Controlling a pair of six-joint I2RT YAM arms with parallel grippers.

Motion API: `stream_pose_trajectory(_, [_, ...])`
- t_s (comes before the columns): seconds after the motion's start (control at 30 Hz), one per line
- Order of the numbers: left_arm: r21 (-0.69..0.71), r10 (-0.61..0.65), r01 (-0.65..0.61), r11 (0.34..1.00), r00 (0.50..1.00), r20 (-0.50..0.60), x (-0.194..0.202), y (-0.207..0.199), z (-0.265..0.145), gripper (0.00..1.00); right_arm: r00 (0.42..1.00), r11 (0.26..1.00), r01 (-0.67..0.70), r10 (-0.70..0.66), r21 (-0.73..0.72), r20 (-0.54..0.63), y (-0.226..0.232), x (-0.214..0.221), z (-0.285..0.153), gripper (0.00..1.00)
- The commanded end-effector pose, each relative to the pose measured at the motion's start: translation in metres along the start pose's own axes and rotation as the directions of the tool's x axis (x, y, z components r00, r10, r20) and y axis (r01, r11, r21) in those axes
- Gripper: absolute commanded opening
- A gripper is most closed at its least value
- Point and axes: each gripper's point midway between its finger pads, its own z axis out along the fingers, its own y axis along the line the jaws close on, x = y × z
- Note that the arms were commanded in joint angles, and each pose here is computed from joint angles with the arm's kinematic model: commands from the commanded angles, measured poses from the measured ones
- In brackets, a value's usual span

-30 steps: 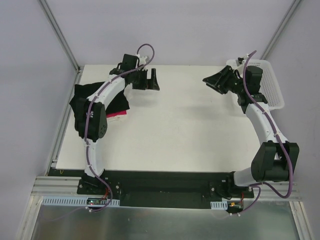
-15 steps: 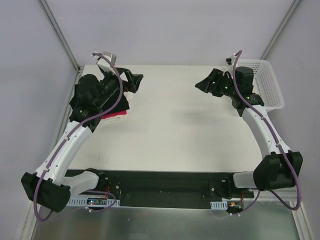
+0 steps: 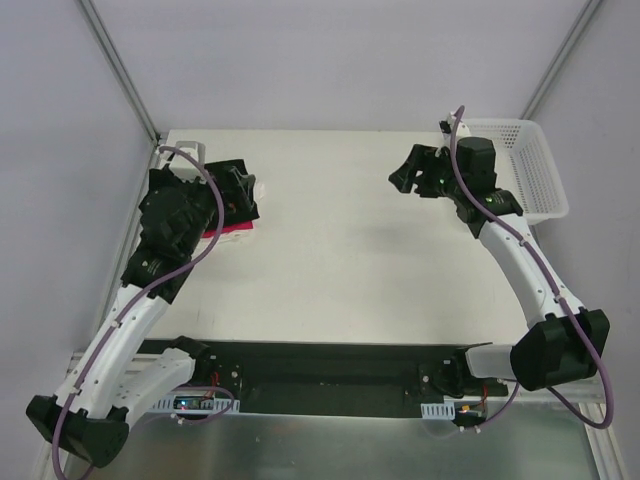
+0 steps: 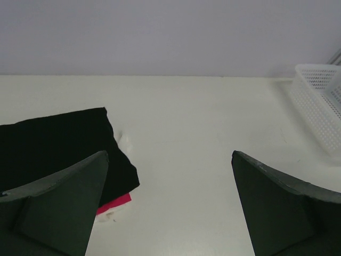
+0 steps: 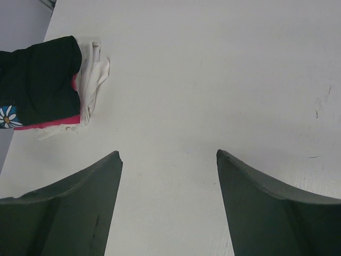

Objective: Fold and stack the t-shirts
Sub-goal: Put the neatly folded tshirt into the corner of the board with both arms

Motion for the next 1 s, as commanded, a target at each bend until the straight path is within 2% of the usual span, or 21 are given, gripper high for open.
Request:
stream_pose_trajectory(0.0, [-0.116,-0.021,0.020,0.993,1.000,0.000,0.002,0.021,-0.033,0.99,0.999,0.999,0.037,-0.038,0.022,0.024,0.001,-0.010,-0.001,0.75])
stream_pose_trajectory(0.13, [-0.187,0.027,-0.034,0.982,0.999,-0.041,0.005,0.036,-0.046,0.99,0.999,0.996,0.031,-0.032,0.079,0.019,-0.009,-0.008,0.003,0.76])
stream_pose_trajectory(0.23, [-0.194,0.042,-0.062,0.979,0.994,-0.103,0.013,0.038,-0.049,0.99,1.000,0.994,0.027,-0.027,0.106,0.003,-0.013,-0.007,0.007,0.78])
stream_pose_trajectory(0.37, [-0.180,0.055,-0.079,0.980,0.989,-0.134,0.015,0.036,-0.052,0.99,0.999,0.989,0.041,-0.038,0.141,-0.026,-0.016,-0.003,0.010,0.80])
stream_pose_trajectory(0.97, [-0.212,0.067,-0.092,0.973,0.990,-0.125,0.016,0.044,-0.057,0.99,0.996,0.977,0.069,-0.078,0.201,0.038,-0.018,-0.014,-0.004,0.81])
